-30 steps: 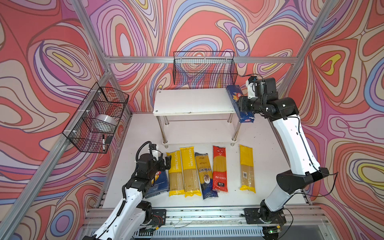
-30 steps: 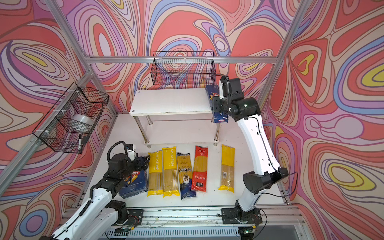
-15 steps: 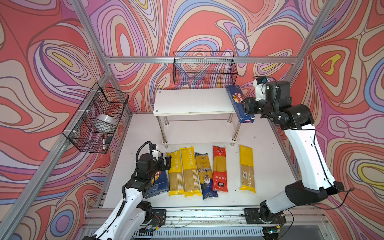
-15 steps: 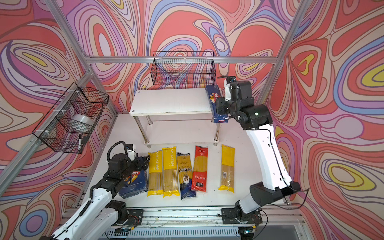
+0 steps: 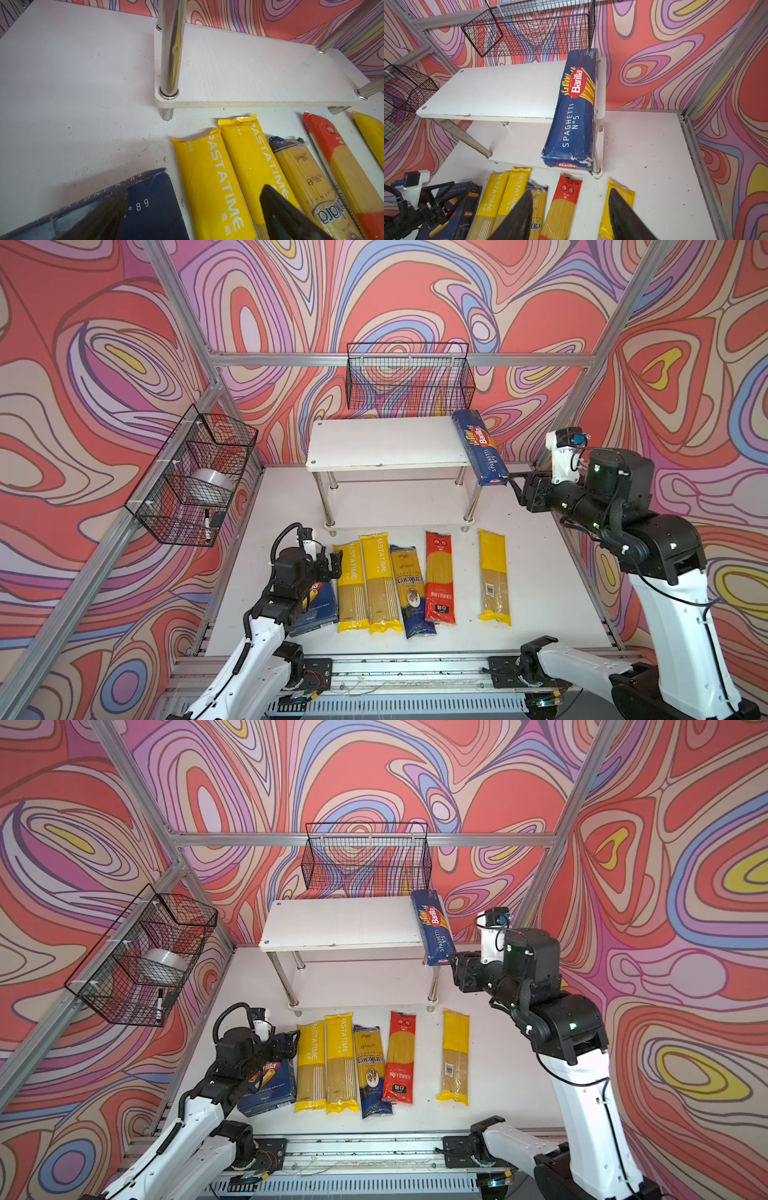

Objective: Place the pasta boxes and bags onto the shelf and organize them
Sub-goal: 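Open the right gripper and release the Barilla box on the upper shelf, then push the Barilla box farther onto the upper shelf with the right gripper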

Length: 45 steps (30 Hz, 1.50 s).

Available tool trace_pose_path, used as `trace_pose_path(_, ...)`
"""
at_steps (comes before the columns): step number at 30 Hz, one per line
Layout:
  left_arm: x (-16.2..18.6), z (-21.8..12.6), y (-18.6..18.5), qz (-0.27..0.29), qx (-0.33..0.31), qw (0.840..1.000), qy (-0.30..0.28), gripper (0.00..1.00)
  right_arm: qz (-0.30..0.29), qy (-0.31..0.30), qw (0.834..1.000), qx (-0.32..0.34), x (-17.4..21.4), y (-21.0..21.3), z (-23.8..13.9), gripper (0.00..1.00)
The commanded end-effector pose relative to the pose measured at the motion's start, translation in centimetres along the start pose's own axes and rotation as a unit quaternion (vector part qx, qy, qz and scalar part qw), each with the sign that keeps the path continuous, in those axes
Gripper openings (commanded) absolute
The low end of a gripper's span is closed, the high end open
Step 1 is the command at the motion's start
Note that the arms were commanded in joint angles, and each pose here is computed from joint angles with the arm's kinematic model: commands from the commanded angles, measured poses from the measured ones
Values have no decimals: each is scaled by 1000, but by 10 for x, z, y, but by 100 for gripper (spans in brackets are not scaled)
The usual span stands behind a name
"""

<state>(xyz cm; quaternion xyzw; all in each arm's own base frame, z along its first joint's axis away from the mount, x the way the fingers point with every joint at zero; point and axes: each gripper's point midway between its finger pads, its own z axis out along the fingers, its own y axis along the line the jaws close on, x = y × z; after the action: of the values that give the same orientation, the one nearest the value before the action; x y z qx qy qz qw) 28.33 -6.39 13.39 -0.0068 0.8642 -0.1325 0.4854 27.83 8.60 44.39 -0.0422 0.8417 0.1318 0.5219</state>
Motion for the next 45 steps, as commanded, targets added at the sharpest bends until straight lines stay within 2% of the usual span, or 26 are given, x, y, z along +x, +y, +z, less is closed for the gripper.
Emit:
trace_pose_path(1,-4,-2,-4,3,9,1000,-5,100,16,35,999,-22,21,6,12,60)
trace_pose_path(12,-4,-4,-5,4,14,1000,-9,100,41,36,996,-67,36,18,26,58)
trace_pose_path(22,-3,-4,-4,2,9,1000,-9,100,35,16,996,-86,26,25,44,59)
trace_pose_path(26,-3,-4,-3,1,6,1000,-10,100,33,26,994,-98,25,30,56,59)
trace_pose_path(45,-3,-4,-1,-1,2,1000,-10,100,23,18,996,-88,17,28,82,60)
